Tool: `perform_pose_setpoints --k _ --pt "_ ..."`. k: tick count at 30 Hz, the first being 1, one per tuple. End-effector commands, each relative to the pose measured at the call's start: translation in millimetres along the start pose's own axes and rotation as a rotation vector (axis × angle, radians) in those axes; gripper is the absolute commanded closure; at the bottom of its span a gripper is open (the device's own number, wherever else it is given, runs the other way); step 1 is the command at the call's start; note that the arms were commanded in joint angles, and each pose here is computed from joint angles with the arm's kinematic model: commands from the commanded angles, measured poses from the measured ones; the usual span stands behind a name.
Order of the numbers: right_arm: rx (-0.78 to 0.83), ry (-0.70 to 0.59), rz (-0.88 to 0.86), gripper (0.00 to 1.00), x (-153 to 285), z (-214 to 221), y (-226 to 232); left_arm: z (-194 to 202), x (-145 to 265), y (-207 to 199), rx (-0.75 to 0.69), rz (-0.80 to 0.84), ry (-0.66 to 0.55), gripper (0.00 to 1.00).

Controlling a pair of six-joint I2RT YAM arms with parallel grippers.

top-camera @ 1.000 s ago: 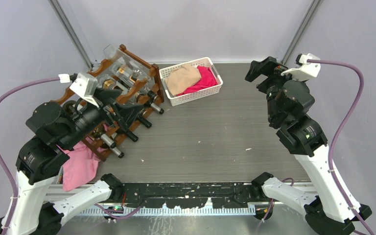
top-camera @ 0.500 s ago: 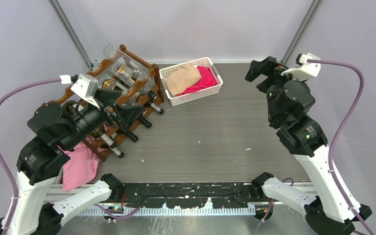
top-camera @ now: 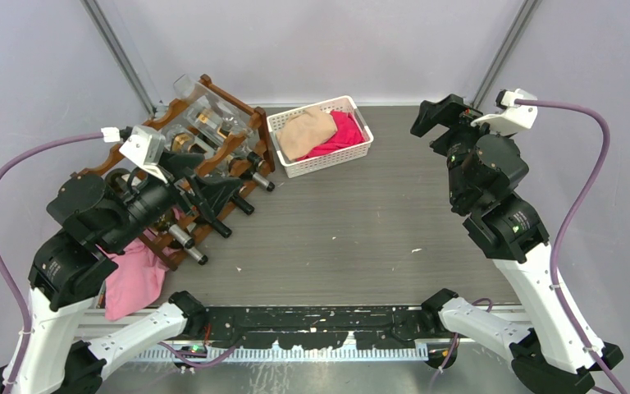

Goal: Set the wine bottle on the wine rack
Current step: Reset both arms

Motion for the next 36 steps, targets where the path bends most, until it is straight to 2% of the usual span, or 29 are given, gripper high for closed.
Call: perform_pose_setpoints --k 1,36 --pt "-0.035 -0.046 -0.028 0.0 1.0 -9.7 4.4 -8.0 1.6 1.6 -0.002 -0.017 -0.055 0.0" --pt "-0.041 -0.057 -0.034 0.0 2.4 -8.9 2.3 -4.4 0.1 2.2 -0.006 -0.021 -0.043 0.0"
Point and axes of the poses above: each gripper's point midway between its finger pads, its own x axis back along the fingers, its own y axis along the line the jaws close on, z = x × y, the point moved 9 cm from there along x, back along the fingers, and after that the axes turned 11 degrees about -x, right-handed, at the moved point
